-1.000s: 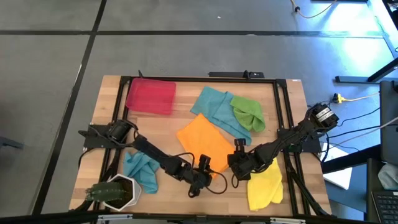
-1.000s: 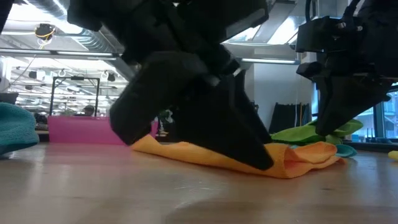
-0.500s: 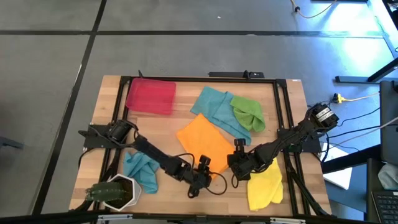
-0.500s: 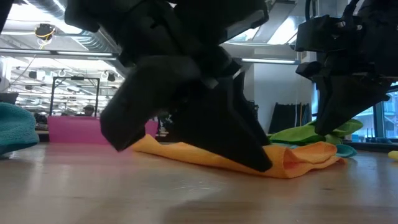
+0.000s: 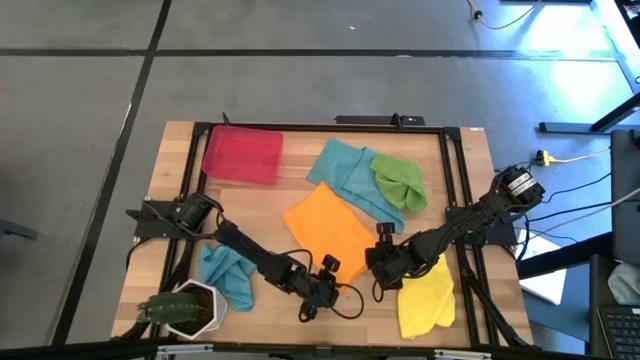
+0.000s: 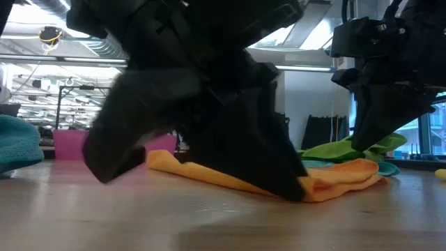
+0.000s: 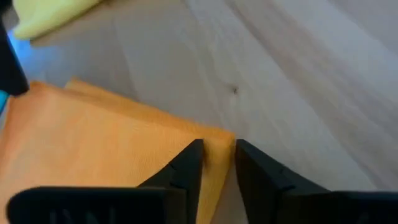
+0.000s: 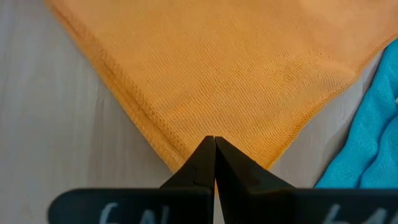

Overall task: Roll microfiber towels into tight, uniform cylinder then place into a basket
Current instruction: Fold the orange microfiber towel

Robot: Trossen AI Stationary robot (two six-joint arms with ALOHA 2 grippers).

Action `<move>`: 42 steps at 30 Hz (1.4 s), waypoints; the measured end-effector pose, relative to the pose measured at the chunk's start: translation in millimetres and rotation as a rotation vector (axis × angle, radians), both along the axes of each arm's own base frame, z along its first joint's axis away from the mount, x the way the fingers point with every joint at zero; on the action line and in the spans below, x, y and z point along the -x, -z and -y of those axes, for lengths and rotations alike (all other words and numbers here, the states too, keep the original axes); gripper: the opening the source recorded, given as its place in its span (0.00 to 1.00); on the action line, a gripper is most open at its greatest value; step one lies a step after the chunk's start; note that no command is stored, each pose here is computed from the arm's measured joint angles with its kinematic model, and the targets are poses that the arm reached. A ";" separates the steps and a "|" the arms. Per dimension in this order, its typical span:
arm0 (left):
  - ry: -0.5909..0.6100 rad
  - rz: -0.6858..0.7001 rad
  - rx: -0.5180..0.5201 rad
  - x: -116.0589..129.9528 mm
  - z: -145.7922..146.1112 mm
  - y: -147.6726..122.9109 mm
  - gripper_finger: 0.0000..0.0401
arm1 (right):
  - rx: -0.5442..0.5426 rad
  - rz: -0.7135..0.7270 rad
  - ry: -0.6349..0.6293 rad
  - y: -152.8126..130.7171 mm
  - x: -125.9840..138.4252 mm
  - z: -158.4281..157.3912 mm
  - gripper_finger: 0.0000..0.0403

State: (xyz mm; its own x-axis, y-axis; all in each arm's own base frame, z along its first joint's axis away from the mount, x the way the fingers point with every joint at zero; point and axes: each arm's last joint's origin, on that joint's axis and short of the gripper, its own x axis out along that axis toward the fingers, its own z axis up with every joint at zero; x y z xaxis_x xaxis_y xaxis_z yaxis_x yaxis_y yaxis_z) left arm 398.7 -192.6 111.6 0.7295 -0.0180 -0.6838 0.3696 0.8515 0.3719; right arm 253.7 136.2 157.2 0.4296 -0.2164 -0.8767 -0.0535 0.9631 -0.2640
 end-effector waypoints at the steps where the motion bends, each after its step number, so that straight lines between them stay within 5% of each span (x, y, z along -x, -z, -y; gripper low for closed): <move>1: 0.004 0.000 -0.004 0.2 0.7 0.9 0.17 | 0.003 0.002 0.001 -0.1 -0.1 0.1 0.02; 7: 0.012 -0.001 -0.003 0.0 3.1 6.0 0.02 | 0.008 0.004 0.003 -0.1 0.0 0.3 0.02; 23: -0.062 0.030 -0.130 27.9 28.9 -18.6 0.00 | -0.046 0.128 -0.125 -5.5 -0.3 -26.6 0.04; 29: -0.131 0.067 -0.132 31.7 29.5 -29.5 0.00 | -0.072 0.226 -0.260 -9.6 0.3 -48.8 0.20; 36: -0.241 0.151 -0.171 32.2 25.3 -45.0 0.00 | -0.028 0.233 -0.230 15.6 -7.5 -56.5 0.44; 42: -0.288 0.182 -0.182 32.3 23.6 -48.9 0.00 | 0.045 0.214 -0.177 33.0 -8.7 -55.2 0.53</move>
